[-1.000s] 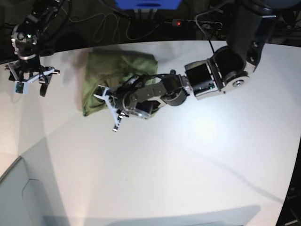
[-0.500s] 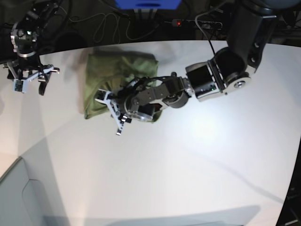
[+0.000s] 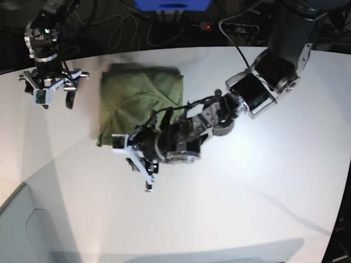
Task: Fold the T-shirt properly
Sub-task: 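Sweep the left arm across the shirt, pushing it into a square, then grasp the shirt's folded edge with the right gripper and tuck it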
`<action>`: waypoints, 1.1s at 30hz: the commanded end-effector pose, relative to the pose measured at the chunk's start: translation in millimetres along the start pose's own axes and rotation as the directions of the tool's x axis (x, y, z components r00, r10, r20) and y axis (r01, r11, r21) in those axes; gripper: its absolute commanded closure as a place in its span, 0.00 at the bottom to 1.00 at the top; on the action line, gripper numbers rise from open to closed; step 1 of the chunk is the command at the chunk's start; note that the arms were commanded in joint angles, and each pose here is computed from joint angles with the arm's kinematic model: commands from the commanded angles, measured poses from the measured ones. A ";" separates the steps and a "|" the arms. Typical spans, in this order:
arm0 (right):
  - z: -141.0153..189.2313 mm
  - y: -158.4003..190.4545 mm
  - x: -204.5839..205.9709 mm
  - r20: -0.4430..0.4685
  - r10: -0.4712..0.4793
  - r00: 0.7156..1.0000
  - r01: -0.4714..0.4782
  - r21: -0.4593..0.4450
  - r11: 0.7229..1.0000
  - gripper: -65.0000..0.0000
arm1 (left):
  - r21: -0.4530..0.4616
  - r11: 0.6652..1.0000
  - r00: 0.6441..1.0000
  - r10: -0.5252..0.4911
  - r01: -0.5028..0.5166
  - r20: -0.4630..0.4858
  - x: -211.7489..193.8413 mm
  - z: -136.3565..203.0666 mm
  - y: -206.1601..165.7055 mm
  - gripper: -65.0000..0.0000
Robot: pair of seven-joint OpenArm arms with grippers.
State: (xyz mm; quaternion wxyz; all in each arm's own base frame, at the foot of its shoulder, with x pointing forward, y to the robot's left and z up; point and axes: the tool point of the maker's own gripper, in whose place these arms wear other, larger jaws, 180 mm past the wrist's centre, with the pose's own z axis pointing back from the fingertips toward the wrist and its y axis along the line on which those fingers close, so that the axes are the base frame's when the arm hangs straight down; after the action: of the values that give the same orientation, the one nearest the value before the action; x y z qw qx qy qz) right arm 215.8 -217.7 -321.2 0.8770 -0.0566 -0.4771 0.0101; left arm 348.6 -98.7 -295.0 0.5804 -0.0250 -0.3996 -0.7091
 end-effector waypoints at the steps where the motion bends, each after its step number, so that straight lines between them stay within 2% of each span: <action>1: 1.9 9.2 12.9 0.049 0.009 0.999 -0.010 0.030 1.000 0.38 | 0.090 0.996 1.000 0.009 -0.007 -0.014 -5.9 18.0 30.5 0.72; 3: -0.1 24.3 15.7 0.057 0.013 0.998 -0.017 0.073 0.997 0.38 | 0.127 0.990 0.998 0.062 -0.061 -0.007 -15.0 31.0 33.7 0.72; 6: -2.5 38.0 17.6 0.063 0.013 0.998 -0.020 0.111 0.994 0.38 | 0.109 0.987 0.992 0.122 -0.119 -0.021 -29.1 29.9 15.0 0.72; 10: -4.8 59.1 25.4 0.085 0.014 0.996 -0.029 0.169 0.985 0.38 | 0.118 0.987 0.992 0.117 -0.111 -0.045 -42.4 40.0 9.8 0.72; 13: -8.8 80.4 41.6 0.131 0.026 0.991 -0.055 0.230 0.972 0.38 | 0.207 0.972 0.989 0.128 -0.110 -0.076 -67.1 73.2 27.9 0.72; 16: -9.4 116.8 54.8 0.175 0.053 0.983 -0.110 0.333 0.937 0.38 | 0.323 0.933 0.973 0.205 -0.160 -0.110 -103.2 114.2 44.4 0.72; 18: -6.3 145.1 63.4 0.211 0.080 0.974 -0.162 0.409 0.898 0.38 | 0.402 0.894 0.954 0.268 -0.196 -0.131 -128.3 142.1 52.4 0.72; 21: -1.9 178.6 75.4 0.255 0.086 0.963 -0.205 0.486 0.849 0.38 | 0.511 0.818 0.905 0.393 -0.263 -0.164 -173.9 185.4 51.7 0.72; 25: -9.7 207.8 74.6 0.261 0.100 0.960 -0.234 0.553 0.800 0.38 | 0.668 0.660 0.786 0.591 -0.342 -0.182 -242.3 249.1 38.4 0.72; 27: -15.4 220.2 69.8 0.258 0.124 0.958 -0.256 0.582 0.771 0.38 | 0.709 0.607 0.738 0.650 -0.358 -0.184 -262.0 268.9 26.3 0.72; 29: -24.4 232.0 64.8 0.252 0.153 0.955 -0.280 0.608 0.743 0.38 | 0.737 0.560 0.689 0.702 -0.377 -0.181 -278.7 283.1 11.5 0.72; 33: -35.8 251.2 50.6 0.240 0.217 0.946 -0.323 0.652 0.686 0.38 | 0.758 0.499 0.607 0.775 -0.419 -0.175 -296.6 293.5 -22.6 0.72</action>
State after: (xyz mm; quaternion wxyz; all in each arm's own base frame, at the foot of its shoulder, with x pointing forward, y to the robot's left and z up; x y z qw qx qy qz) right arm 275.9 30.0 -340.6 0.8018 0.1949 -0.4640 0.3222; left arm 295.6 315.5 -267.3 0.8579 0.2141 -0.4018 -0.2381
